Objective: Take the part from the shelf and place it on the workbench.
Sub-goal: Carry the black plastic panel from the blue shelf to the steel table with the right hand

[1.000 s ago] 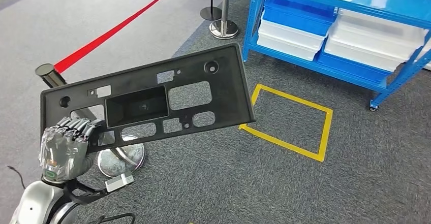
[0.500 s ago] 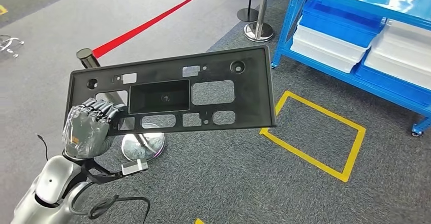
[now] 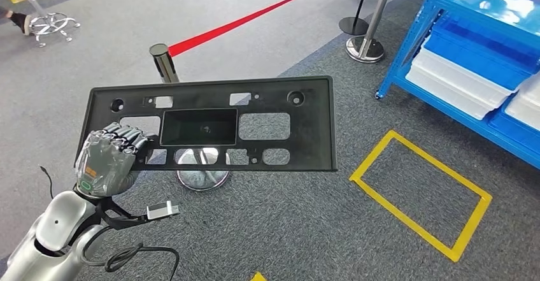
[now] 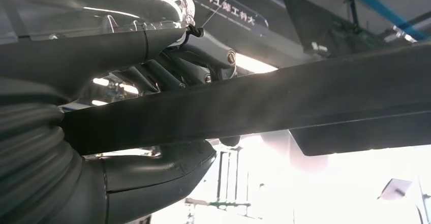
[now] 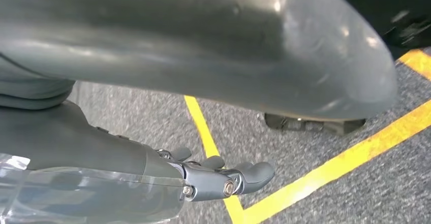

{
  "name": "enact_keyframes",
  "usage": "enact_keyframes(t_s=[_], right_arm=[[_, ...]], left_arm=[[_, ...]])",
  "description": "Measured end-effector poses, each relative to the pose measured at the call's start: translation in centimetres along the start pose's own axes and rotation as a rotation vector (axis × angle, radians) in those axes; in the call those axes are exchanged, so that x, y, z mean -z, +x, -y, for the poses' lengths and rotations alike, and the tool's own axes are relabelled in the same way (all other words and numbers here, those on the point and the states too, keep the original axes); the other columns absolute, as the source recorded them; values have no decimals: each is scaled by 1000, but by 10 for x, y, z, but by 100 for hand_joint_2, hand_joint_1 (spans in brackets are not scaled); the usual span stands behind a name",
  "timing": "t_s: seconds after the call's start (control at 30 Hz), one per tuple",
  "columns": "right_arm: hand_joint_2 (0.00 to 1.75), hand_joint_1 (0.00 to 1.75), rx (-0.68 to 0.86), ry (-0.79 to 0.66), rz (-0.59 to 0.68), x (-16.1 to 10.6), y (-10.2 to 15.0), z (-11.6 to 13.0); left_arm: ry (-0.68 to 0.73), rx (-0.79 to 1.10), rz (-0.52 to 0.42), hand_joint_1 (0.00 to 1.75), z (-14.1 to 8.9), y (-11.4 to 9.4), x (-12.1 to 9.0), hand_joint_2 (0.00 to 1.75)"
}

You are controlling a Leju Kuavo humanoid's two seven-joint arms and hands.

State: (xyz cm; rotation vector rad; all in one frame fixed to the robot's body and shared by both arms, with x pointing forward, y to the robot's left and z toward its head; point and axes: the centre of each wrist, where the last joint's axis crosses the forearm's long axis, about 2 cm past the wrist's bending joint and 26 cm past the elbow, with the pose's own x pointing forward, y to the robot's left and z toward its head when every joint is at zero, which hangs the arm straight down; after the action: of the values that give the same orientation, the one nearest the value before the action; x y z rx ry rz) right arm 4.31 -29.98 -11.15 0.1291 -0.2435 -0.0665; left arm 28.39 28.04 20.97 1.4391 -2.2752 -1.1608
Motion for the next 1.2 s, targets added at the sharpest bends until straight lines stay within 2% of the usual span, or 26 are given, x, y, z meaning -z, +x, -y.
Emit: enact_keyframes(t_s=[0.47,0.77,0.9,1.2], right_arm=[[0,0,3,1,5,0,-2,-3],[0,0,44,11,1,1,-1,-9],[0,0,50,16,-17,2,-1,-12],[0,0,60,12,-45,1,-5,-15]], left_arm=[[-22,-22,7,175,3,-3,5,175],[-51,22,-24,175,-3,-16,-11,175],[-64,39,-19,175,-8,-17,-22,175],[-73,40,-29,175,-11,-15,-31,175]])
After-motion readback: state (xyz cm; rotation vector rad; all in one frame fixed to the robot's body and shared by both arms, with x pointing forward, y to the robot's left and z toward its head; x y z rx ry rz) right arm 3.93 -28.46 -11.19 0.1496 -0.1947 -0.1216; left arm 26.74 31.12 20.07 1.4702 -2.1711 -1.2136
